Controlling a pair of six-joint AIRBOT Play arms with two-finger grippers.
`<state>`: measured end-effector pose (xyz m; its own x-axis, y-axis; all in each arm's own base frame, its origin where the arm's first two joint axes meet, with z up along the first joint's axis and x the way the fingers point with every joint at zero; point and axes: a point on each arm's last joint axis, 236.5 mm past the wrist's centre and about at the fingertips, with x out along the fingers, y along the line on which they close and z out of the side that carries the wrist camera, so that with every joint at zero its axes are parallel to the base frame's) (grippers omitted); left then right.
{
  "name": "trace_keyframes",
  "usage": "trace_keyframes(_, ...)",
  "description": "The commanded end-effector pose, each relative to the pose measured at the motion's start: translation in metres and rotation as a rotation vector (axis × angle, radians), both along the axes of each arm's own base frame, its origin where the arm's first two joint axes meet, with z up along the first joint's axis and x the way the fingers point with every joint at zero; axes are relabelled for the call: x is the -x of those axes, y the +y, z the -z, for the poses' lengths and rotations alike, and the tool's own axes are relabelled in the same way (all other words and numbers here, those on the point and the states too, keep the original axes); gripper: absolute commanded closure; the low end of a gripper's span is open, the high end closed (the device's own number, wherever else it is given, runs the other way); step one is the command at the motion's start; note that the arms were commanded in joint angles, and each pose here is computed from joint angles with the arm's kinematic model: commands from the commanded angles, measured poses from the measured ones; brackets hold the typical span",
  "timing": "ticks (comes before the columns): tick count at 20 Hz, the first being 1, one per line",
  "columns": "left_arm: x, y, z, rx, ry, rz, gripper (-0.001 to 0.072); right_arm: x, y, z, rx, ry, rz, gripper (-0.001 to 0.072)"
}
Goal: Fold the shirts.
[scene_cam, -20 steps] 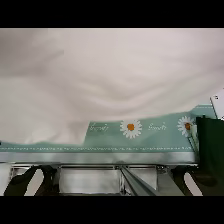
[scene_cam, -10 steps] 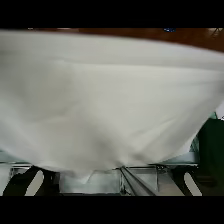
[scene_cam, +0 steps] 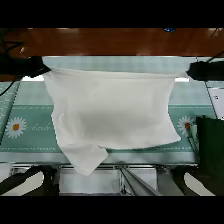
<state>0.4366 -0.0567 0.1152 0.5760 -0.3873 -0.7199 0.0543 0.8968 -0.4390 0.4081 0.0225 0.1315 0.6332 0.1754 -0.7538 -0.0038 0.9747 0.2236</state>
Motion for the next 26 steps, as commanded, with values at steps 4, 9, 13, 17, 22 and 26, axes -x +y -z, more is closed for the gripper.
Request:
trace_keyframes(4,-0.126,-0.005,0.031,0.114,-0.082,-0.072,0.0687,-0.136,0.025,0.084,-0.258,0.027,0.065,0.0690)
trace_keyframes(9,-0.133,-0.010,0.039,0.133,-0.052,-0.053,0.0200,-0.174,0.030,0.079,-0.379,0.012,0.092,0.0299)
trace_keyframes(13,-0.064,0.075,0.054,0.055,0.245,-0.064,0.0198,-0.135,-0.038,0.048,-0.355,0.082,0.116,0.0300)
trace_keyframes(17,0.046,0.134,0.079,0.074,0.568,-0.118,0.0198,-0.038,-0.112,0.078,-0.226,0.345,0.176,0.0300)
trace_keyframes(22,0.142,0.108,0.124,0.161,0.543,-0.294,0.0198,0.072,-0.079,0.147,-0.291,0.412,0.188,0.0299)
trace_keyframes(26,0.198,0.070,0.160,0.196,0.531,-0.353,0.0198,0.123,-0.023,0.159,-0.407,0.340,0.179,0.0299)
